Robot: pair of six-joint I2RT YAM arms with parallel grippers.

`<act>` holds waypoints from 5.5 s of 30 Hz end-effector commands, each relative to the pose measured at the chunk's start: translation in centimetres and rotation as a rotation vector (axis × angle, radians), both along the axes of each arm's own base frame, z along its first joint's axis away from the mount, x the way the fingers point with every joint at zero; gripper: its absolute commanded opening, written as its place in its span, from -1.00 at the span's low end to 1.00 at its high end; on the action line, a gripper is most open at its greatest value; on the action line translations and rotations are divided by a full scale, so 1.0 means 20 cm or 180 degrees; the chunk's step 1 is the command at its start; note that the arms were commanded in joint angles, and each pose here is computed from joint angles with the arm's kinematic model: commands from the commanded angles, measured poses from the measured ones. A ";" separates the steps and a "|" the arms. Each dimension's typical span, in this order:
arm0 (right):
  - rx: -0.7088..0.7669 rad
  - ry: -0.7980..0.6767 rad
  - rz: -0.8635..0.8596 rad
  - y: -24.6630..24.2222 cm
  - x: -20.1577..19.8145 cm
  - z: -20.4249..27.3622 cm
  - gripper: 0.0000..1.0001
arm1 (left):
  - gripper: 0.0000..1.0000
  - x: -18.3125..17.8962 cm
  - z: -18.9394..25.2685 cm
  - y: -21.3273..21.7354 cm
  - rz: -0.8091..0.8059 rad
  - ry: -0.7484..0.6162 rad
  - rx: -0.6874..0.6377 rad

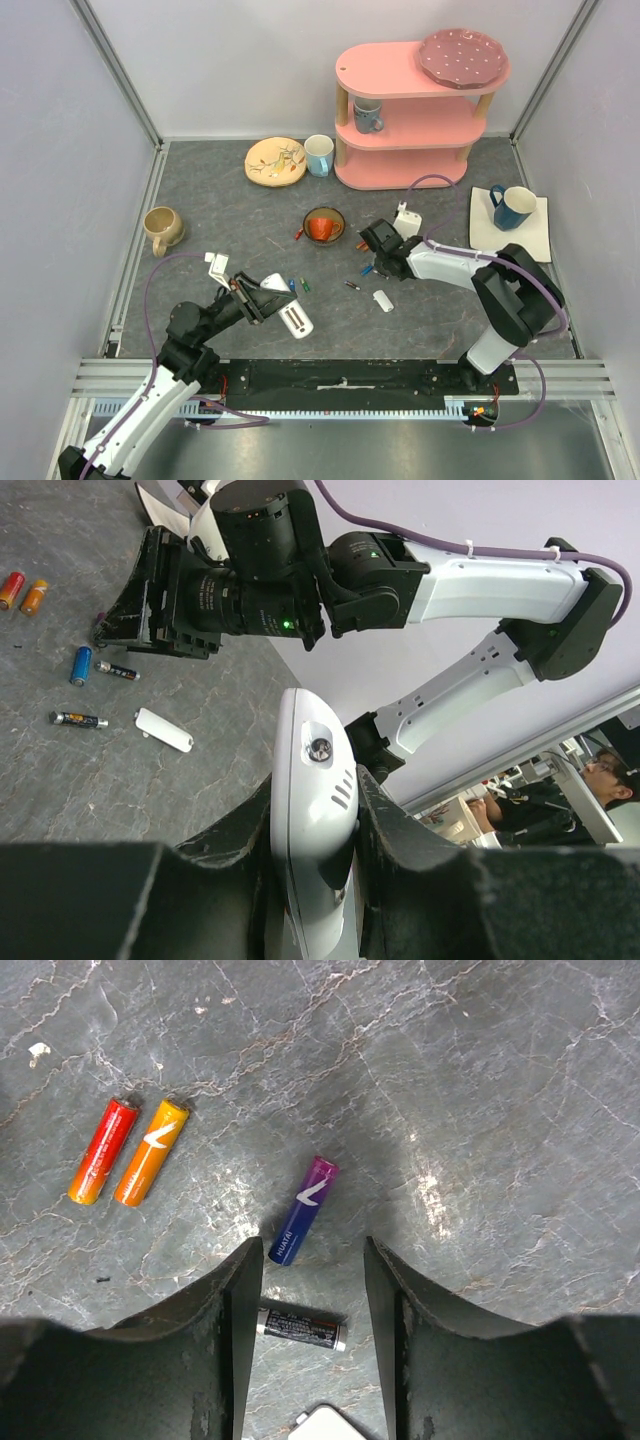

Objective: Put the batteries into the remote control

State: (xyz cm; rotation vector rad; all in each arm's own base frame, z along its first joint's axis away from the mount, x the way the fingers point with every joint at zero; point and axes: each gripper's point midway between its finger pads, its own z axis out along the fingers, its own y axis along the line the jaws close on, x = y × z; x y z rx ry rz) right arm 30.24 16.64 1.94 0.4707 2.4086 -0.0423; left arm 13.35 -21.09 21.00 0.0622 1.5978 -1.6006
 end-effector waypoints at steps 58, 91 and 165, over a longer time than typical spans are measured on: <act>-0.0276 0.0564 0.1126 -0.09 -0.10 -0.13 -0.31 | -0.96 0.02 -0.33 -0.02 -0.0013 0.0477 0.0206; 0.0028 0.1342 0.1598 -0.07 -0.19 -0.16 -0.27 | -0.96 0.03 -0.33 -0.02 -0.0008 0.0485 0.0169; 0.0265 0.0362 0.3914 0.86 -0.93 0.92 -1.00 | -0.96 0.18 -0.10 -0.15 0.0184 0.0493 -0.0459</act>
